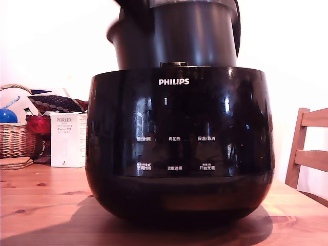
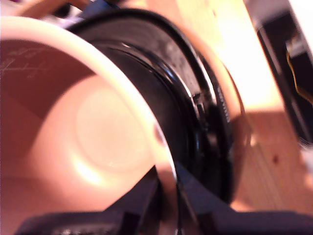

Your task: Place the pot you are holding inside the rice cooker

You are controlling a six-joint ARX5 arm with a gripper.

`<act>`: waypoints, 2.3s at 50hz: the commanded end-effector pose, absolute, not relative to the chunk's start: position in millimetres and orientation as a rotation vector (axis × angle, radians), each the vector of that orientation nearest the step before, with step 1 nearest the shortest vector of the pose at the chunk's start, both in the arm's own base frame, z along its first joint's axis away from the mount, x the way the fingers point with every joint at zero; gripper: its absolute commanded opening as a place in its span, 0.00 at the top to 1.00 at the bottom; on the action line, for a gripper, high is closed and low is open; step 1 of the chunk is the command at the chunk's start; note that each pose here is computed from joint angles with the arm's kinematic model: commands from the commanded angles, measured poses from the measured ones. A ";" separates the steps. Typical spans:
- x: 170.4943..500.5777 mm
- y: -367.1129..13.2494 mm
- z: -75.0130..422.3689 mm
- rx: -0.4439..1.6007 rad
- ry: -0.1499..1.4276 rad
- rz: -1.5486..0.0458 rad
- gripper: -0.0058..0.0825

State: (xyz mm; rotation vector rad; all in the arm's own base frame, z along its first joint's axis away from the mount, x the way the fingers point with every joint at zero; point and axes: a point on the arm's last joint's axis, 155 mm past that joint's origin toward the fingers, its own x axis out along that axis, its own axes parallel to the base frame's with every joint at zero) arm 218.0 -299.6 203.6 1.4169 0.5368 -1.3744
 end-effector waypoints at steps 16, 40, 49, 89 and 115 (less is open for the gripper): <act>232.3 -298.3 196.0 1.689 0.409 -1.424 0.96; 218.7 -302.0 193.3 1.630 0.417 -1.497 0.85; 214.8 -304.2 193.2 1.611 0.412 -1.521 0.84; 221.7 -302.0 214.8 1.397 0.549 -1.351 0.69; 265.8 -277.4 260.6 0.798 0.714 -1.026 0.96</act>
